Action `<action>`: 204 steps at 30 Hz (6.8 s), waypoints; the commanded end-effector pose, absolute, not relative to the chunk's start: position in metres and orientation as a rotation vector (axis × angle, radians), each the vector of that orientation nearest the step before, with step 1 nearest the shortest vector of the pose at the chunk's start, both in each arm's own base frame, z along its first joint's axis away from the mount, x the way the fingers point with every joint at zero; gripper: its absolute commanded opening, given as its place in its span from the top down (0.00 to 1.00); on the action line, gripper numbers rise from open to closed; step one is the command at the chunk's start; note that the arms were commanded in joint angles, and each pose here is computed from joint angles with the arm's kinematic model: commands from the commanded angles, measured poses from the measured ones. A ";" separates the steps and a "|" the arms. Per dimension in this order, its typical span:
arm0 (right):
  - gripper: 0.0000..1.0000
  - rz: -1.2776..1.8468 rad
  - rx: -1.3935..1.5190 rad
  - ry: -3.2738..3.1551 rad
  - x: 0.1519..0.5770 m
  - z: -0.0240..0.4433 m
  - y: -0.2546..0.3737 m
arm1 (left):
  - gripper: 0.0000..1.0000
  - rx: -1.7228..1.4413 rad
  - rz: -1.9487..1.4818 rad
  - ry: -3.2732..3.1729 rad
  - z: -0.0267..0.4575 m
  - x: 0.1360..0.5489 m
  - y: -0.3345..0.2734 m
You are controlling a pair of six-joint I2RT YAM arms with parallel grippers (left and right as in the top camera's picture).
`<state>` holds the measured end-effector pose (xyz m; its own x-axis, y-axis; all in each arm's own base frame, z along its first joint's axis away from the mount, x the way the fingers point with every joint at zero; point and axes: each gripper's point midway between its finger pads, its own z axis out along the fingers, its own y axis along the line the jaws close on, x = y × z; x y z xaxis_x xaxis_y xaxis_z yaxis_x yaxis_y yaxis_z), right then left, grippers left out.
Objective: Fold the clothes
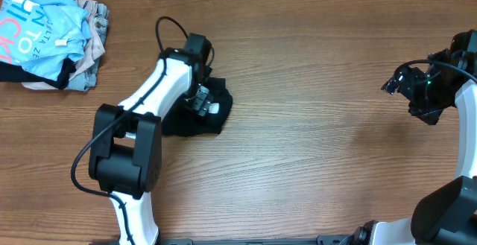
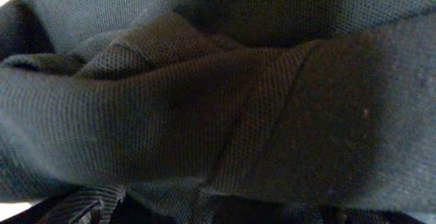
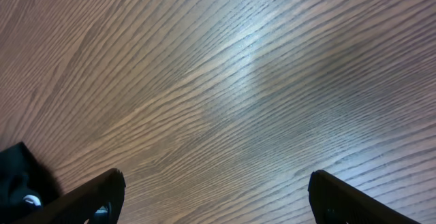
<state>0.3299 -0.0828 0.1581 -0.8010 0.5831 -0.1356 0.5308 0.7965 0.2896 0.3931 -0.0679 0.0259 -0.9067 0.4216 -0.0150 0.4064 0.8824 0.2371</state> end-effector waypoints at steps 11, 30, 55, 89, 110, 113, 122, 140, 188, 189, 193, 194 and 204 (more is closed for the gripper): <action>0.09 0.349 0.834 2.728 0.336 0.172 -0.085 | 0.08 0.827 -0.349 3.004 0.102 0.371 -0.192; 0.05 0.349 0.828 2.729 0.336 0.172 -0.085 | 0.05 0.361 0.397 3.100 0.003 0.341 -0.137; 0.05 0.349 0.828 2.729 0.336 0.172 -0.085 | 0.96 0.243 0.408 3.120 0.004 0.355 -0.099; 0.04 0.431 0.815 2.719 0.339 0.175 -0.076 | 0.96 -0.179 0.484 2.057 0.419 0.492 0.212; 0.05 0.451 0.818 2.732 0.336 0.175 -0.072 | 0.96 -0.298 0.593 1.856 0.393 0.514 0.369; 0.05 0.452 0.805 2.734 0.337 0.175 -0.069 | 0.96 -0.301 0.588 1.870 0.377 0.521 0.375; 0.05 0.455 0.791 2.742 0.337 0.175 -0.065 | 0.96 -0.281 0.460 2.133 0.295 0.533 0.344; 0.05 0.467 0.792 2.747 0.336 0.175 -0.063 | 0.00 -0.058 0.023 2.536 0.219 0.527 0.184; 0.00 0.080 0.552 2.240 0.224 0.376 -0.057 | 0.00 0.016 -0.763 2.538 0.298 0.479 -0.056; 0.00 0.079 0.547 2.230 0.225 0.378 -0.057 | 0.00 0.016 -0.763 2.538 0.298 0.479 -0.056; 0.00 0.104 0.435 2.187 0.234 0.384 -0.040 | 0.00 0.016 -0.763 2.538 0.298 0.479 -0.056; 0.00 0.106 0.396 2.165 0.238 0.386 -0.035 | 0.00 0.016 -0.763 2.538 0.298 0.479 -0.056; 0.00 0.246 0.123 1.853 0.273 0.336 0.012 | 0.00 0.016 -0.763 2.538 0.298 0.479 -0.056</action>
